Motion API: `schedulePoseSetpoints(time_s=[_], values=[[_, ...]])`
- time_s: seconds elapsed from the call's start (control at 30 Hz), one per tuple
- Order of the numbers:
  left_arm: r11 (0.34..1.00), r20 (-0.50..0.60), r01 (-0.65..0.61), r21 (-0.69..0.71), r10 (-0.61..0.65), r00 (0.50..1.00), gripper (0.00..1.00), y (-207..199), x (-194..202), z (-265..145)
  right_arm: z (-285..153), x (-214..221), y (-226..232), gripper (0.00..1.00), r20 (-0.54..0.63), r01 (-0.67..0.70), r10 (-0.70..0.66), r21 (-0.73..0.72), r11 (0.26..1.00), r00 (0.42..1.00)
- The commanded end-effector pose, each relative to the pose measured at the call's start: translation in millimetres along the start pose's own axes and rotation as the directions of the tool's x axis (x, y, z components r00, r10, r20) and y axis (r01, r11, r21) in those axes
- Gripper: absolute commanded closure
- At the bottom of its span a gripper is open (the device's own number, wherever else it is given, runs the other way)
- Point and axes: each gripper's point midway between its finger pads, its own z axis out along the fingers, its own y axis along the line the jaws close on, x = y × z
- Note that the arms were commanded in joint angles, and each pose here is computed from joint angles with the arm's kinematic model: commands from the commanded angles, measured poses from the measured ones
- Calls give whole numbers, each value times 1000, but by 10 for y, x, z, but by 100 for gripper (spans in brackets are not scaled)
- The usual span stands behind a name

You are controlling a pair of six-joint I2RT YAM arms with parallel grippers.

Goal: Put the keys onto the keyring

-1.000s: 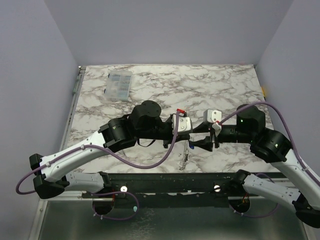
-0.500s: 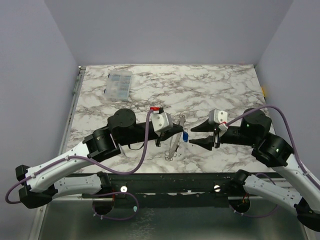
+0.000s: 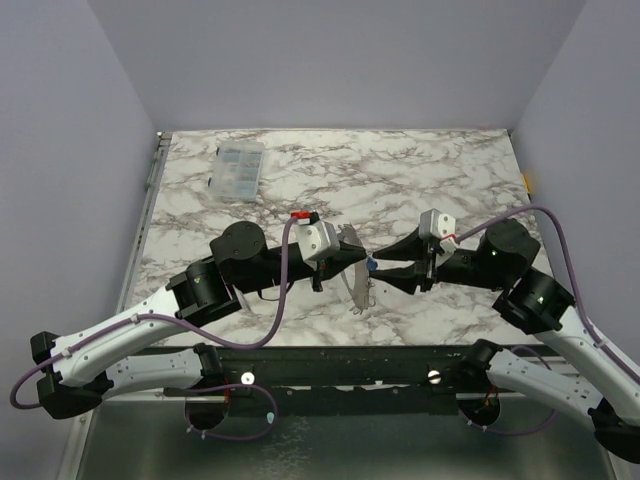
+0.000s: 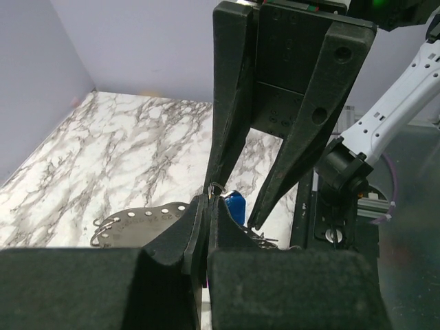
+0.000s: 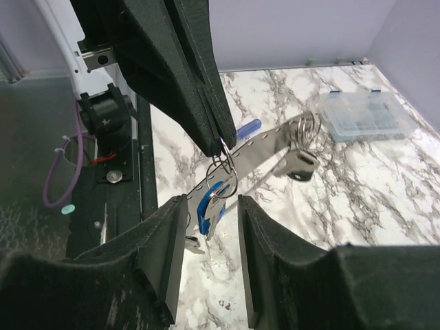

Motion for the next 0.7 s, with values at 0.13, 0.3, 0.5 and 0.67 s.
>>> schedulePoseSetpoints(time_s=[0.13,0.3,0.5,0.67], values=[[1000,88,6,-30,-3,996,100,48,-214,-42,62,-31,-11,64,37,-22,22,-1,1000,999],[1000,93,6,-30,-3,996,100,46,-225,-45,71,-49,-17,83,44,-21,21,0,1000,999],[999,108,2,-42,2,994,100,68,-255,-48,73,4,10,99,25,-28,28,-16,999,999],[999,120,-8,-34,12,993,100,55,-283,-49,79,48,150,99,1,-49,49,-98,994,999]])
